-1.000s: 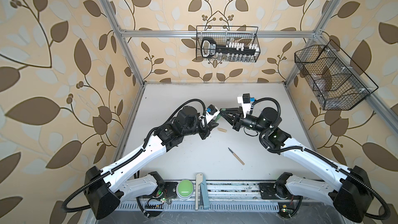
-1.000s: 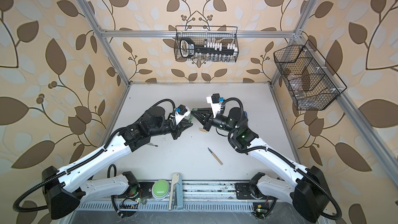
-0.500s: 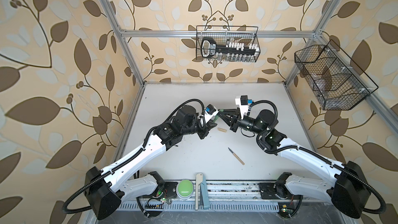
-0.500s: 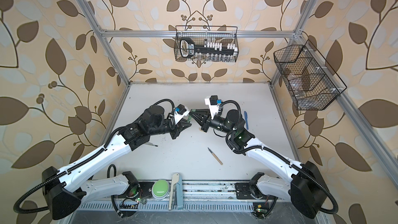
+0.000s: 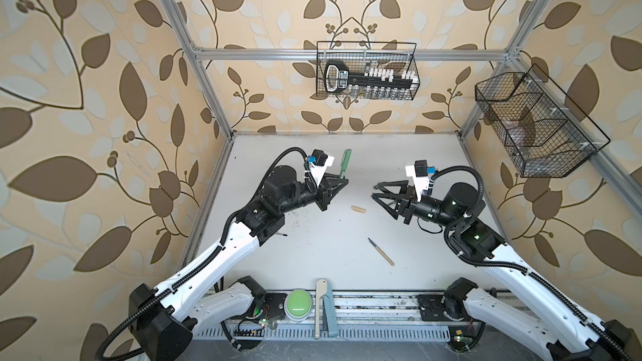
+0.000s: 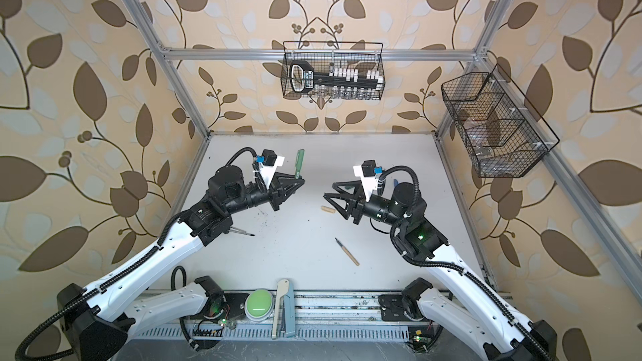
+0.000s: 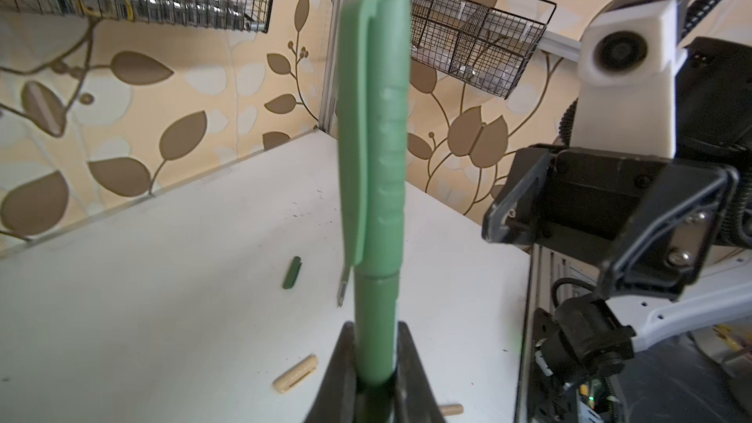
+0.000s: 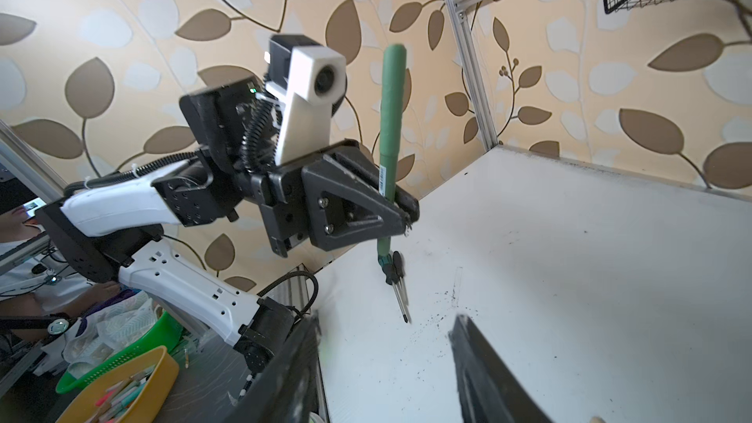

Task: Insert the pens into the pen caps
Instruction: 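Open the right gripper and draw it back from the capped pen, then move the right gripper back to the green cap and close on it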

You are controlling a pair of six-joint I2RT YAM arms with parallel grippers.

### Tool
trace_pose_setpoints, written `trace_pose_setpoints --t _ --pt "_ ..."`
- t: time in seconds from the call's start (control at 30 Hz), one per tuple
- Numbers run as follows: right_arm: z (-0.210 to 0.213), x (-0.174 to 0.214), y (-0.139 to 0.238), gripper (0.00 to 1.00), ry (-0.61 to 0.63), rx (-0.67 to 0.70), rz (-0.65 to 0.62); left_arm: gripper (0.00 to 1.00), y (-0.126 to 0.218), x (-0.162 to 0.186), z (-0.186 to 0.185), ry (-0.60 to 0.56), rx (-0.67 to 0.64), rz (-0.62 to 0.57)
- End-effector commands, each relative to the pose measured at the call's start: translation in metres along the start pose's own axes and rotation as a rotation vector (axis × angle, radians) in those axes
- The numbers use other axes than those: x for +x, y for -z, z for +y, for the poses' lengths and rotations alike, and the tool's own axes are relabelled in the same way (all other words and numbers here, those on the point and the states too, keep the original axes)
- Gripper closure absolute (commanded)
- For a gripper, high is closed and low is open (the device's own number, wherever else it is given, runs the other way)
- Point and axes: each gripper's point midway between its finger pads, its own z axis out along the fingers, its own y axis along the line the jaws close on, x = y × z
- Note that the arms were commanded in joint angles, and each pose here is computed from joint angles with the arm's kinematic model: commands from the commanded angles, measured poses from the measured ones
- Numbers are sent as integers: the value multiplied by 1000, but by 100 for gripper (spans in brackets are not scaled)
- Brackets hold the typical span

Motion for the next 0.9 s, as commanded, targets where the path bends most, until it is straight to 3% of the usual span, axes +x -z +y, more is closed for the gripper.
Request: trace_pose_setpoints --t 0.0,0.33,0.67,0.87 --pt "14 -13 -3 45 15 -66 4 100 -1 -2 -11 102 60 -55" --pt "12 -27 -33 42 -16 -153 5 100 8 -2 -25 55 69 -137" --pt "5 -34 -64 42 -61 -206 31 100 -7 15 -27 29 85 -54" --pt "-14 -23 -79 44 -87 -162 88 100 -13 17 -29 27 101 -48"
